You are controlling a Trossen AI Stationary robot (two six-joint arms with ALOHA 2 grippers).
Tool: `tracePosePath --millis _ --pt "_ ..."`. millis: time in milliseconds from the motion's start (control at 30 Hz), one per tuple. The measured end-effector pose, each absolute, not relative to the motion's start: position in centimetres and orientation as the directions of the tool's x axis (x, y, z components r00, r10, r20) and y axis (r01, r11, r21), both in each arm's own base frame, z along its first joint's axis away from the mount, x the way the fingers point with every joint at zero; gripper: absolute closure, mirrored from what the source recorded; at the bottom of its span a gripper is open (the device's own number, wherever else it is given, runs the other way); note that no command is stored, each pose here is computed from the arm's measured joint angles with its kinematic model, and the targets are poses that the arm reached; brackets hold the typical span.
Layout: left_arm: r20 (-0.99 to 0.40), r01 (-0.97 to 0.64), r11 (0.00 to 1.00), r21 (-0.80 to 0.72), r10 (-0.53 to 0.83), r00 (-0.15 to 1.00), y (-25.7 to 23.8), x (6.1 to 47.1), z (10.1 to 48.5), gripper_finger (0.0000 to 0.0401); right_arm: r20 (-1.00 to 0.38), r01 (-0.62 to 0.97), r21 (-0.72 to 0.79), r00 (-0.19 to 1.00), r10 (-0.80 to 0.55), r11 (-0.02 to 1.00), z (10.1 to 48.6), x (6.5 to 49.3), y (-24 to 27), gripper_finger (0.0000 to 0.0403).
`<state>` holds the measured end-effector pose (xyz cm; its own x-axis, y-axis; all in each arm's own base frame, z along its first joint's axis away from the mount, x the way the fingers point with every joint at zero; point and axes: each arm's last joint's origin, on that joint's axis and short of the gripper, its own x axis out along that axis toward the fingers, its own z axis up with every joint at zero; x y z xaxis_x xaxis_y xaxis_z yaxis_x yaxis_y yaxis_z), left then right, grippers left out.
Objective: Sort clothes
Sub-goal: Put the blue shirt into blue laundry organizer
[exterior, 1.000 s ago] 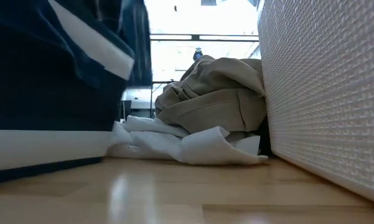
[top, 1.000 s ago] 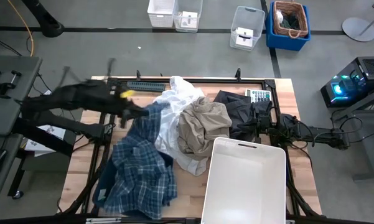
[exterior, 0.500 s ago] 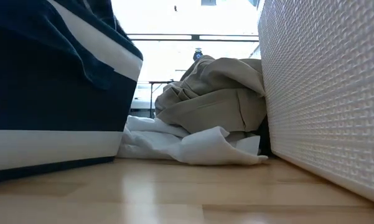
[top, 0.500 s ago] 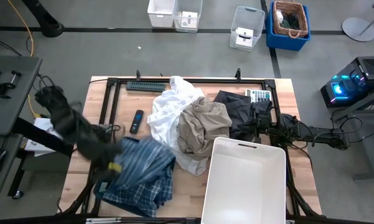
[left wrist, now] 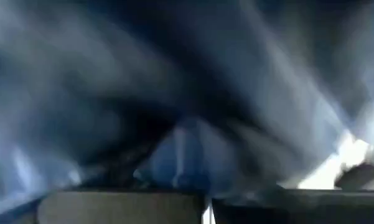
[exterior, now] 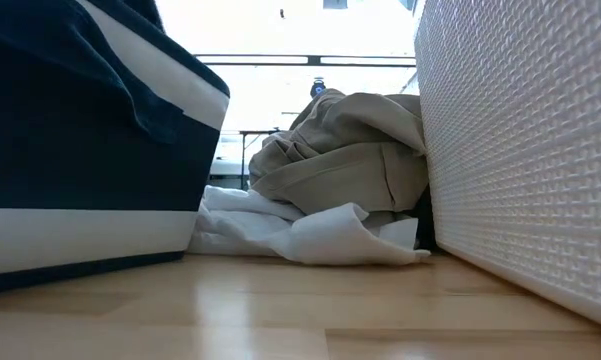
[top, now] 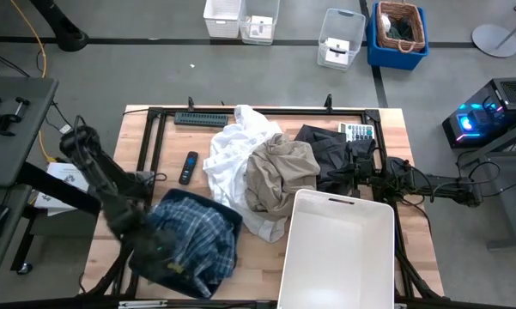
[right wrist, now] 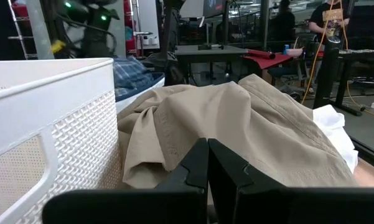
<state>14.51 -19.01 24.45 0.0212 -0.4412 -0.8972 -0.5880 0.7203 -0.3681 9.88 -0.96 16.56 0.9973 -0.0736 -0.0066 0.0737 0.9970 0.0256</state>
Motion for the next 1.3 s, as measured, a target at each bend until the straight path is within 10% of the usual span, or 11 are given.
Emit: tracePosePath --millis 200,533,900,1300 --pt "-0.954 -0.725 0.627 -0.287 -0.255 0.158 -14.8 17.0 20.4 0.0401 -0.006 0.073 0.026 0.997 -0.073 0.997 16.6 9.9 -1.0 0.0402" --pt "-0.859 -0.745 0.523 -0.414 -0.495 0.13 -14.0 18.0 12.2 0.0392 -0.007 0.073 0.026 0.997 -0.073 0.997 16.6 9.9 -1.0 0.0402" --pt "-0.749 -0.588 0.537 -0.605 -0.635 0.19 -13.6 17.9 17.5 0.0296 -0.006 0.074 0.026 0.997 -0.074 0.997 16.6 9.9 -1.0 0.0402" --pt "-0.519 -0.43 0.34 -0.837 -0.742 0.425 -10.8 15.9 25.3 0.0216 -0.006 0.073 0.026 0.997 -0.073 0.997 16.6 9.9 -1.0 0.0402"
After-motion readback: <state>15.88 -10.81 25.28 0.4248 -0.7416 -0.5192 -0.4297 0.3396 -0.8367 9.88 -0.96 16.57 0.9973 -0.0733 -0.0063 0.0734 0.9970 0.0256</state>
